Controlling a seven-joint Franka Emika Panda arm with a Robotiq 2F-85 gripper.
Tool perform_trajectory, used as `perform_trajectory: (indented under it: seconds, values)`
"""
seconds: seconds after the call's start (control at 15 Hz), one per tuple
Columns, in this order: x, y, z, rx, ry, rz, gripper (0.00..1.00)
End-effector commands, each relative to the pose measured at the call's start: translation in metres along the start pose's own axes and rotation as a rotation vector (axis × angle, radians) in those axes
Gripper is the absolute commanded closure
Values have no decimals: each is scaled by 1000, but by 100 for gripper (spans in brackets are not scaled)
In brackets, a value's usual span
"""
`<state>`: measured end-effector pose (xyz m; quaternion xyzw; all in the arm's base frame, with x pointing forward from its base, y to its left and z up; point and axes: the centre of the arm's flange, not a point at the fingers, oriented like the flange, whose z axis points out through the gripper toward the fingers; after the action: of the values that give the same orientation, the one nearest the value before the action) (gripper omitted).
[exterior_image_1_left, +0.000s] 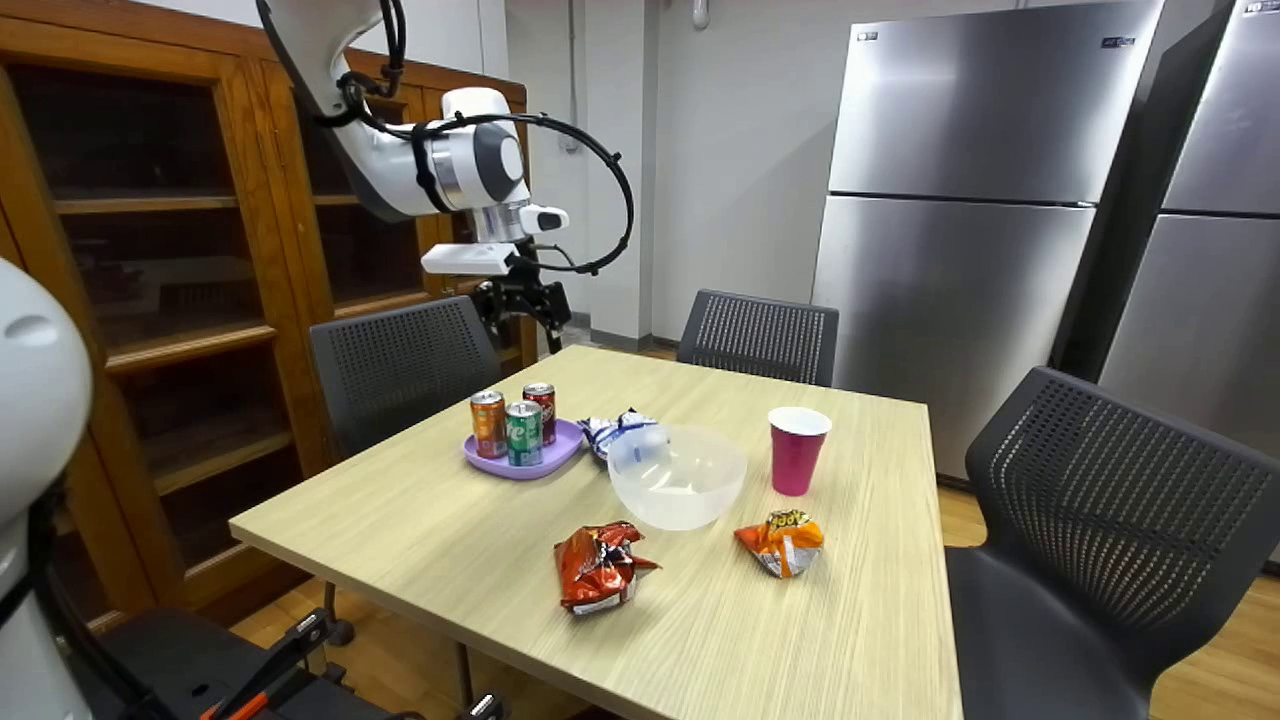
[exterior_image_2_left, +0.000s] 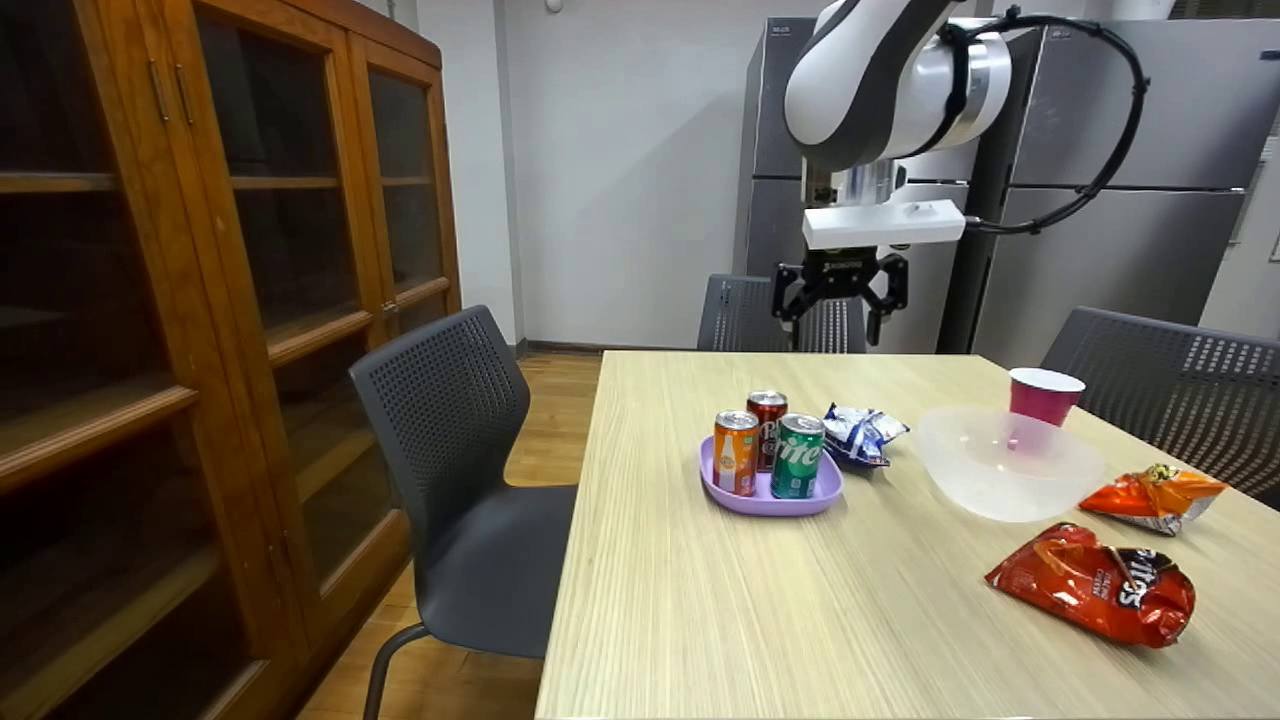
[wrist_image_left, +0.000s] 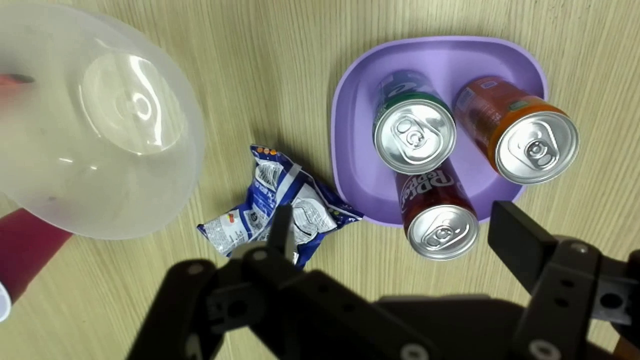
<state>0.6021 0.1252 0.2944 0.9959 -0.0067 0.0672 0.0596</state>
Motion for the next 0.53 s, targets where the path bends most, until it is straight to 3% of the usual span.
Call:
perform_trajectory:
  seconds: [0.0,0.27,0.47]
  values:
    - [-13,8,-13,-23,-19,90,0]
    - [-13,13,-10,-33,-39,150,0]
    - [-5,11,2,-20,-31,128,0]
